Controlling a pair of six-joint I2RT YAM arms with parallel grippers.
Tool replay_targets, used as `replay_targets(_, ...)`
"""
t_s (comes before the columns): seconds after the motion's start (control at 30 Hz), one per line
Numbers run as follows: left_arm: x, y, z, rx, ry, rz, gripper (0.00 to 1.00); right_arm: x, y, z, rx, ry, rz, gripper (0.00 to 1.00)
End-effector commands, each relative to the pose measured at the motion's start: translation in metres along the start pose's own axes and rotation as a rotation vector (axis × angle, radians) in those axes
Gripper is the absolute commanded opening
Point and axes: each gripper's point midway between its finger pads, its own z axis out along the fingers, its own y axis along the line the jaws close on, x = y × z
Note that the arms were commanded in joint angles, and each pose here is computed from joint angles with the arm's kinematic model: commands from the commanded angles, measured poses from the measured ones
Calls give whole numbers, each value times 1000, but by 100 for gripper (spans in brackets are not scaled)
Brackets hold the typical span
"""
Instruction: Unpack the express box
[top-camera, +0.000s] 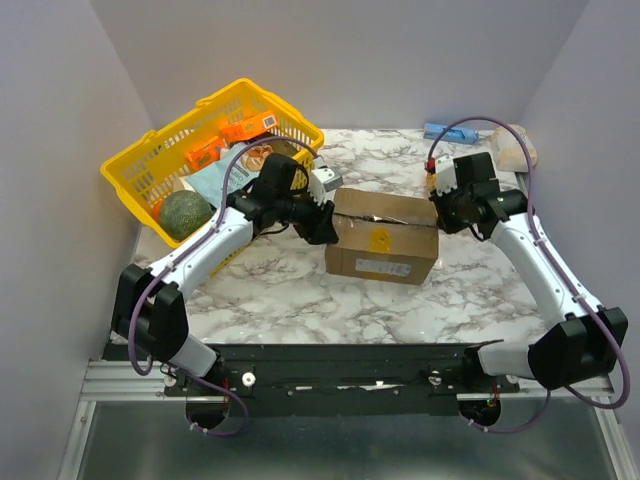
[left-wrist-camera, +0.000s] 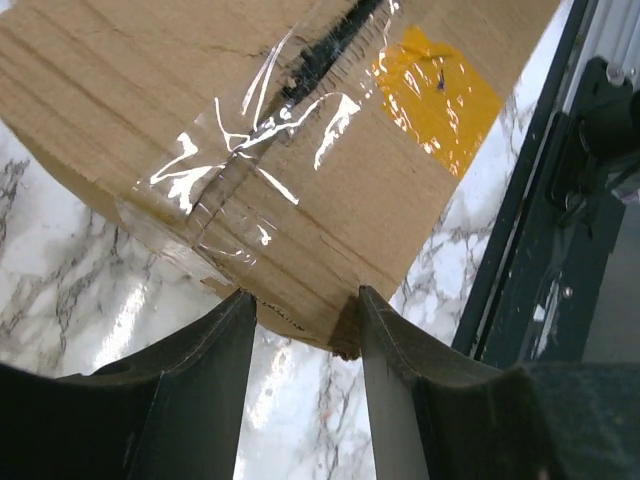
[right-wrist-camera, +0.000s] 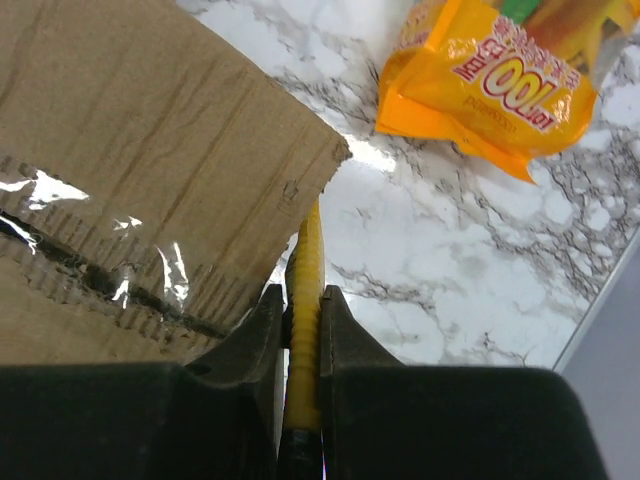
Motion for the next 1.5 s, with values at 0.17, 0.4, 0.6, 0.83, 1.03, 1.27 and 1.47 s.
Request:
replay_targets(0.17,-32,-28,-53,93,78,208,57,-63,44,-1,-261,-166,31,0)
replay_targets(0.4,-123,-13,-21,27,-152,212,62,-49,65,-6,-363,-152,86,0)
replay_targets(0.6,-155,16,44,9,-181,194,67,-41,38,-11,-221,-151,173,0)
replay_targets(0.83,-149,28,84,107,-142,152,67,-49,-2,-43,-314,-286,360,0)
replay_targets(1.03,-119,24,98,213,-89,48,65,-42,8,-47,-684,-329,495,0)
replay_targets(1.27,-82,7,97,325,-13,-83,55,-37,23,-60,-943,-390,502,1)
replay_targets(1.47,-55,3,95,350,41,-127,49,-26,30,-53,-967,-348,551,1)
